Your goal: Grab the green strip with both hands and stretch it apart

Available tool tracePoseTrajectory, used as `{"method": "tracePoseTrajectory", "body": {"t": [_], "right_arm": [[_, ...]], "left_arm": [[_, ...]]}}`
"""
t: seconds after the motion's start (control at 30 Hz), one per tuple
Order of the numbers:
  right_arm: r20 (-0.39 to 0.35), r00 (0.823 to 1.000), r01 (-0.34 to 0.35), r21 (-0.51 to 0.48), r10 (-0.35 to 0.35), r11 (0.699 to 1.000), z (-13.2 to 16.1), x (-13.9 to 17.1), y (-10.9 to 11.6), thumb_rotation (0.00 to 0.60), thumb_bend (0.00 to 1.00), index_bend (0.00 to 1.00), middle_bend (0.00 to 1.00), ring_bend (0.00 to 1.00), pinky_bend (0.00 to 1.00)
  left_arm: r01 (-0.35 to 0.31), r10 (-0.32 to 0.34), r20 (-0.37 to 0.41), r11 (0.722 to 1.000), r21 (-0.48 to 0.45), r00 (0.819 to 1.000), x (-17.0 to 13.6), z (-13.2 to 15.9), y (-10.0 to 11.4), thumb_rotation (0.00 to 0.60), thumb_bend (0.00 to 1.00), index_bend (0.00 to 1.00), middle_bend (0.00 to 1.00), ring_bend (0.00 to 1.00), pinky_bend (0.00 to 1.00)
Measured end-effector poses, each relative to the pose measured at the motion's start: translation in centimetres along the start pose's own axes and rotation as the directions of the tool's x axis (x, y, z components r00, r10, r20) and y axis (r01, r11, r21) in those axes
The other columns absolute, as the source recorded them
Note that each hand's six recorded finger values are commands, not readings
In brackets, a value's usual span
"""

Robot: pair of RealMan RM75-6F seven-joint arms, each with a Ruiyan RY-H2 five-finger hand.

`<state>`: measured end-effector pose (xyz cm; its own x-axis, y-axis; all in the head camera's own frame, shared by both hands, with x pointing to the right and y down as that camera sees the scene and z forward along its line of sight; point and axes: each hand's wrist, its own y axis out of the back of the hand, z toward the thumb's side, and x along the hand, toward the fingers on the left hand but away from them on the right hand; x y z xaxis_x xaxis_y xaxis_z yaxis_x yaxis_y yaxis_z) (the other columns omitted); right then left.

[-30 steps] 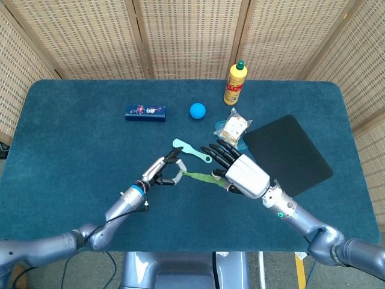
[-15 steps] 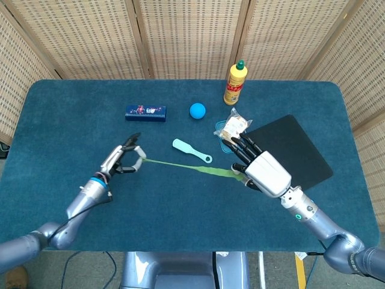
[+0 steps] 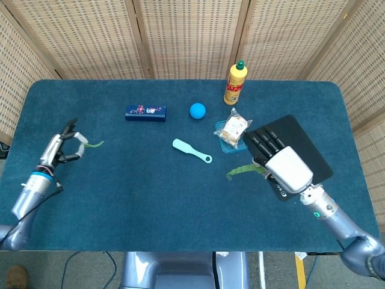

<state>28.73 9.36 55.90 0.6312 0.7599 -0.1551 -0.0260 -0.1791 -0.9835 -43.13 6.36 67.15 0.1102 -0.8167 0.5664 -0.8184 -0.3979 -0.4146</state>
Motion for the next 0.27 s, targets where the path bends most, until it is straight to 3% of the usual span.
{"method": "tracePoseTrajectory", "body": {"t": [0.17,0.27], "right_arm": [[0.039,0.999,-0.011,-0.002,0.011,1.000,-1.4,1.4,0.0,0.600,0.59,0.82,0.07,0.00,0.00],[0.041,0.999,-0.017,-0.005,0.017,1.000,-1.3,1.8,-0.1,0.600,0.59,0.82,0.07,0.00,0.00]], "left_arm": [[-0.046,0.045,0.005,0.999,0.021,0.999,-0.8,-0.2,3.1,0.600,0.53,0.79,0.00,0.00,0.00],[-0.050,0.049,0.011,0.998,0.045,0.999,-1.2,0.0,4.0,0.600,0.53,0.79,0.00,0.00,0.00]]}}
